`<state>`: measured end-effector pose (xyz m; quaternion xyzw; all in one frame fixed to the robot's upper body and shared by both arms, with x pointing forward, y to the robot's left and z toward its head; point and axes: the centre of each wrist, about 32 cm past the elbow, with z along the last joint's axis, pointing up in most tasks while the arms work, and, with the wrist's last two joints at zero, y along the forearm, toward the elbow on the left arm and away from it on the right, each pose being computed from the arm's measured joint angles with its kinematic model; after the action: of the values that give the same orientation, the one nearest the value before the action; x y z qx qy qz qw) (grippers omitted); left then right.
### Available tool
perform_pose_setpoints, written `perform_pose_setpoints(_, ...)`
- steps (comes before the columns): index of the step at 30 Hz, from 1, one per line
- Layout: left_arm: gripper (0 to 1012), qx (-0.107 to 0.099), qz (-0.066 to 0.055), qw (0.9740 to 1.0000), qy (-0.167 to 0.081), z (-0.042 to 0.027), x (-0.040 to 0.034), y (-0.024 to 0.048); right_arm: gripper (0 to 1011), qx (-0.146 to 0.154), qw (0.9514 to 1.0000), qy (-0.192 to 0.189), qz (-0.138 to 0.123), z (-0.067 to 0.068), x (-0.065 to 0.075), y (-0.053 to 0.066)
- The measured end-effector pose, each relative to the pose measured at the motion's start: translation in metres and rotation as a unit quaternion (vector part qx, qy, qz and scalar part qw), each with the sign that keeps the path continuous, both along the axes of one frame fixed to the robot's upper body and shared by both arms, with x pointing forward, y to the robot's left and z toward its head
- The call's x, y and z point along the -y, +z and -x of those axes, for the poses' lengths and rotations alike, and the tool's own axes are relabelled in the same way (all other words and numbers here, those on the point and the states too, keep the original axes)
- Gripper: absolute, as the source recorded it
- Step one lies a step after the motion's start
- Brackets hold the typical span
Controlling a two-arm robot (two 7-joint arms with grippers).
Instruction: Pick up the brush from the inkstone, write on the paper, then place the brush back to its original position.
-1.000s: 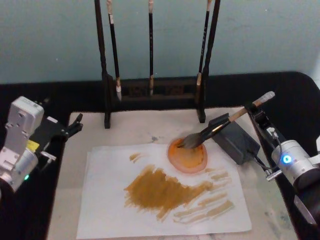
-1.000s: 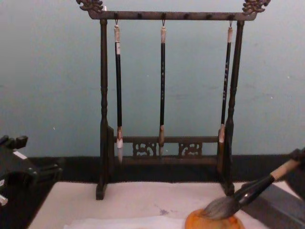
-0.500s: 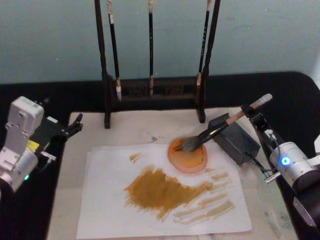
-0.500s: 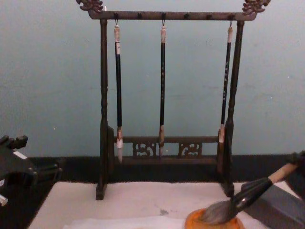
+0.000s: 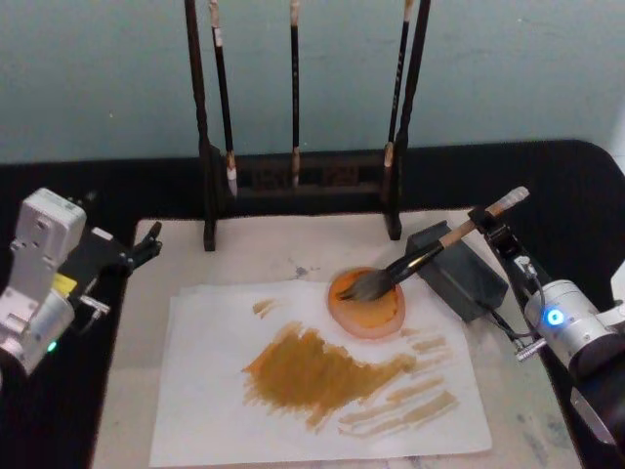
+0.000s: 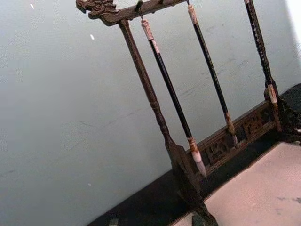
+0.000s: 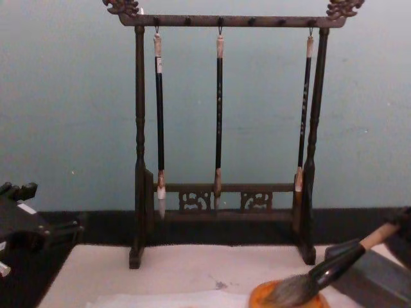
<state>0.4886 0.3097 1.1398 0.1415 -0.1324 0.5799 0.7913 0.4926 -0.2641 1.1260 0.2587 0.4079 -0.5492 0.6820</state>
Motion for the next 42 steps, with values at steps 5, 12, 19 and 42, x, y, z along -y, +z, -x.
perform_pose_setpoints(5,1010,0.000,0.000,1.0000,0.000,0.0000,0.0000,0.0000,161,0.000,1.0000,0.000,-0.001,-0.0001,0.0003,0.0002)
perform_pose_setpoints(12,1010,0.000,0.000,1.0000,0.000,0.0000,0.0000,0.0000,210,0.001,1.0000,0.000,-0.001,-0.0001,0.0004,0.0002)
perform_pose_setpoints(19,1010,0.000,0.000,1.0000,0.000,0.0000,0.0000,0.0000,463,0.001,1.0000,0.000,-0.002,0.0000,0.0004,0.0001)
perform_pose_setpoints(42,1010,0.000,0.000,1.0000,0.000,0.0000,0.0000,0.0000,1000,0.001,1.0000,0.000,-0.002,-0.0001,0.0005,0.0001)
